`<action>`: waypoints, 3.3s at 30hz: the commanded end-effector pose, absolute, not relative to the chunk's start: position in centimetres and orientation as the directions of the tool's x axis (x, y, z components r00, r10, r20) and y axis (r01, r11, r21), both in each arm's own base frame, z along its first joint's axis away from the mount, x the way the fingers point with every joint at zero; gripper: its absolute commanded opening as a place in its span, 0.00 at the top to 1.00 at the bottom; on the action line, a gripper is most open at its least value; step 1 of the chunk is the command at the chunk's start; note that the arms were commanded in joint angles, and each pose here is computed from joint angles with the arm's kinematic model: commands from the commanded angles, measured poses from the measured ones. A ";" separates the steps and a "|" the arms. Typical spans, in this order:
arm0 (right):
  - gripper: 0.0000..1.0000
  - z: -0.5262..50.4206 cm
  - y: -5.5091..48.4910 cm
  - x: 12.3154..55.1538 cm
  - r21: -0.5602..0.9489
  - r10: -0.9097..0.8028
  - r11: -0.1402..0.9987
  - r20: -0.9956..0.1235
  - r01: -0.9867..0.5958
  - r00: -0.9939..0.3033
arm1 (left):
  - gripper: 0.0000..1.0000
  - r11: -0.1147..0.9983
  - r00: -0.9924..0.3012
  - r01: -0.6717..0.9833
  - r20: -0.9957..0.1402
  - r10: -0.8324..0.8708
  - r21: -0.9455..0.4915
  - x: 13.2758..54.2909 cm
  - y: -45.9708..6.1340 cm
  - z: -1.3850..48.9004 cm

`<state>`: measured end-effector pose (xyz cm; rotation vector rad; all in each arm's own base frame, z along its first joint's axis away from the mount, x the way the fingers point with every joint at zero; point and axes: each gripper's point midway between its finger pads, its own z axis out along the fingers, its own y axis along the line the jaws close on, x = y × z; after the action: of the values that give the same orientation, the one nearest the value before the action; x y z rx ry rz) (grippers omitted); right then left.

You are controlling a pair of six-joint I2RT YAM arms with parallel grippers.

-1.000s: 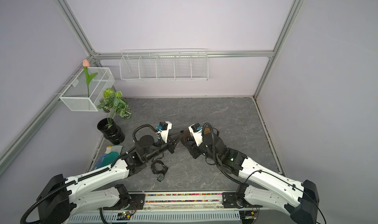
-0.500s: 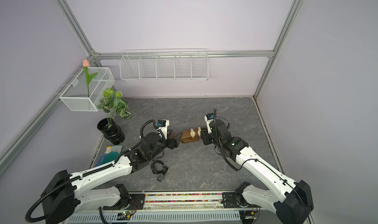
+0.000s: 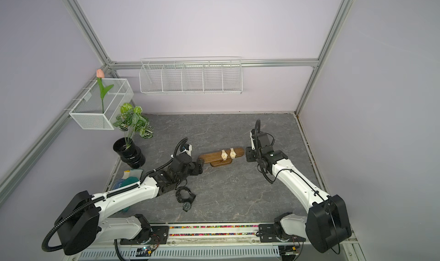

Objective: Place watch on stand
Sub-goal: Place the watch on the stand.

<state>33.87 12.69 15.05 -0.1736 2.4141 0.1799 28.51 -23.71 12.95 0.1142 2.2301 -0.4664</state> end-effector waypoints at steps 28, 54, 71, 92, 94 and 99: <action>0.64 12.7 15.2 36.3 0.074 -0.181 0.959 -0.585 -0.274 -0.791 | 0.43 0.931 -0.730 0.292 -0.680 0.069 -0.219 31.2 -25.6 8.5; 0.60 12.1 17.7 36.1 0.036 -0.257 0.940 -0.580 -0.340 -0.773 | 0.38 0.942 -0.674 0.251 -0.739 0.003 -0.225 31.4 -22.5 12.4; 0.59 11.2 19.0 36.6 0.012 -0.307 0.927 -0.551 -0.375 -0.776 | 0.40 0.918 -0.725 0.211 -0.684 -0.083 -0.335 33.8 -22.0 10.5; 0.48 11.3 19.2 35.9 0.018 -0.311 0.924 -0.551 -0.383 -0.774 | 0.41 0.917 -0.728 0.216 -0.681 -0.077 -0.335 34.0 -22.3 10.6; 0.46 11.5 19.2 35.9 0.020 -0.307 0.924 -0.556 -0.381 -0.773 | 0.41 0.917 -0.727 0.216 -0.682 -0.078 -0.335 34.0 -22.3 10.6; 0.45 11.8 18.9 35.8 0.015 -0.300 0.928 -0.563 -0.373 -0.770 | 0.41 0.919 -0.726 0.213 -0.683 -0.079 -0.333 33.9 -22.1 10.6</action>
<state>36.21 19.01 10.91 -0.4740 2.5269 0.1690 33.43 -21.94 9.90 0.1068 2.3441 -0.5012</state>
